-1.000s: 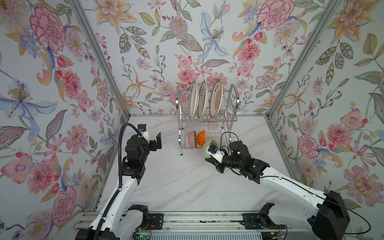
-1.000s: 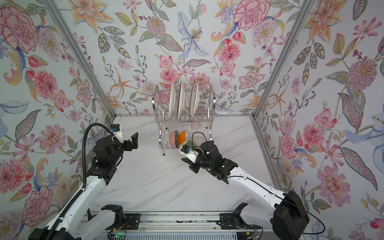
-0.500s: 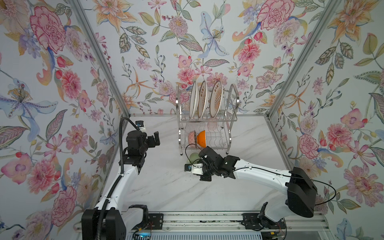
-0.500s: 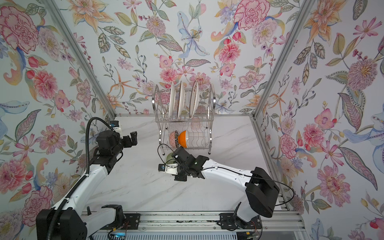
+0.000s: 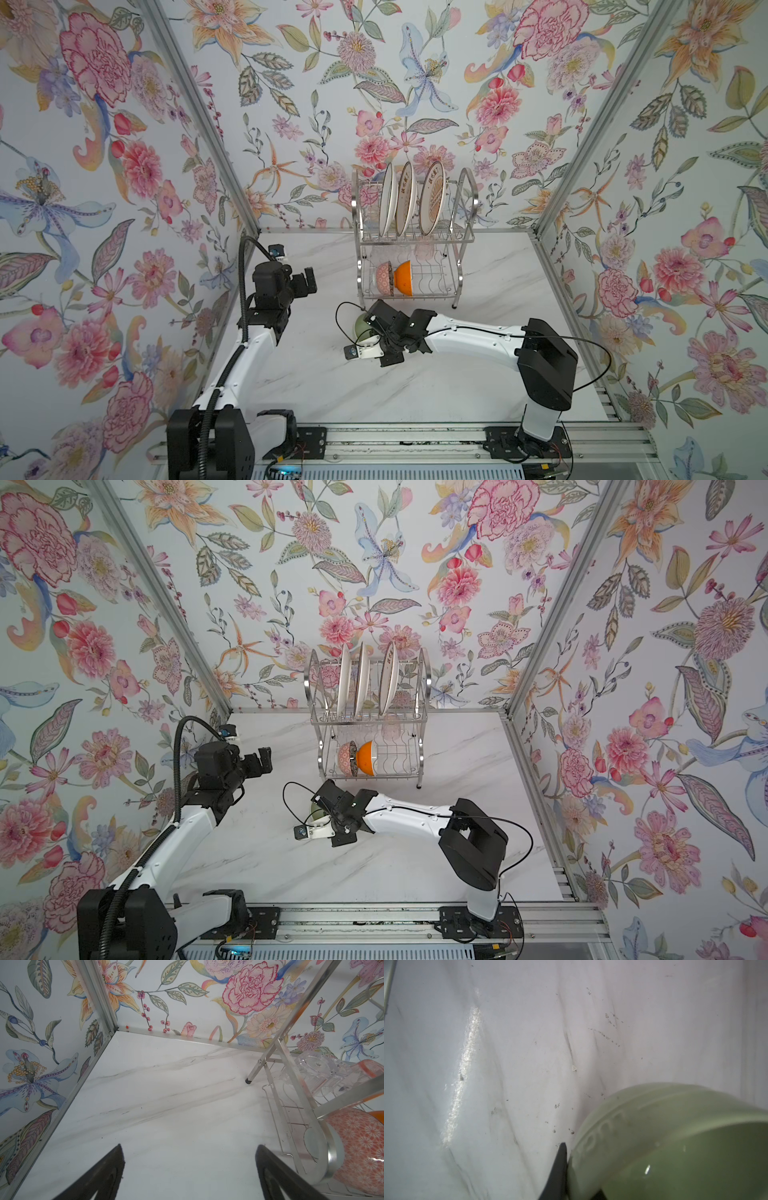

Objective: Unload the mixed dishes from the dish rack
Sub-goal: 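Lower the green bowl onto the table and open the right gripper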

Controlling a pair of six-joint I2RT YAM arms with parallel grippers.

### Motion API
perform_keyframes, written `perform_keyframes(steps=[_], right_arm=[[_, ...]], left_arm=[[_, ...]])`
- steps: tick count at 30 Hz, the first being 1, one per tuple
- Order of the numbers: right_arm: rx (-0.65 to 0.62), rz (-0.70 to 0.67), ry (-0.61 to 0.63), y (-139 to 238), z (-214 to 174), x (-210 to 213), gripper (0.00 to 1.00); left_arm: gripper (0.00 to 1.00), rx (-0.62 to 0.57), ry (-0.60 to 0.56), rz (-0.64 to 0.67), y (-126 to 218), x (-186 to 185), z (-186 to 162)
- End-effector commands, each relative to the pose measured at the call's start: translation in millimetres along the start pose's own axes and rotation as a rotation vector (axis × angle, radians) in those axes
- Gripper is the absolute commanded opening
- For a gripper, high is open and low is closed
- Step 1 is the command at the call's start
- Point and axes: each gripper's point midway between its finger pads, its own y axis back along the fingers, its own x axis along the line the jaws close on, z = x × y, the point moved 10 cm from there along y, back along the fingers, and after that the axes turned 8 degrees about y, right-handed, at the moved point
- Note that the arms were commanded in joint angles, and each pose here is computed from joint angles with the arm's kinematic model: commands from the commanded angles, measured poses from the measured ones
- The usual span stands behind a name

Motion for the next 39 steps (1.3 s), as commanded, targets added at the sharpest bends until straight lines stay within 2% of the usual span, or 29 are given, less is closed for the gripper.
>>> perform_keyframes(steps=[1,14,32,39], right_arm=[[-0.015,-0.021,0.054,3,11,-9,0.0],[0.093,0.001,0.158,-20,15,-5,0.0],[0.17,0.009,0.237,-36,16,3,0.0],[0.195,0.024,0.246,-39,12,11,0.06]], left_arm=[[0.99,0.025,-0.012,0.054,-4,8,-5],[0.99,0.055,-0.018,0.046,-17,8,-10],[0.99,0.071,-0.034,0.033,-18,9,-14],[0.99,0.075,-0.038,0.011,-17,7,-12]])
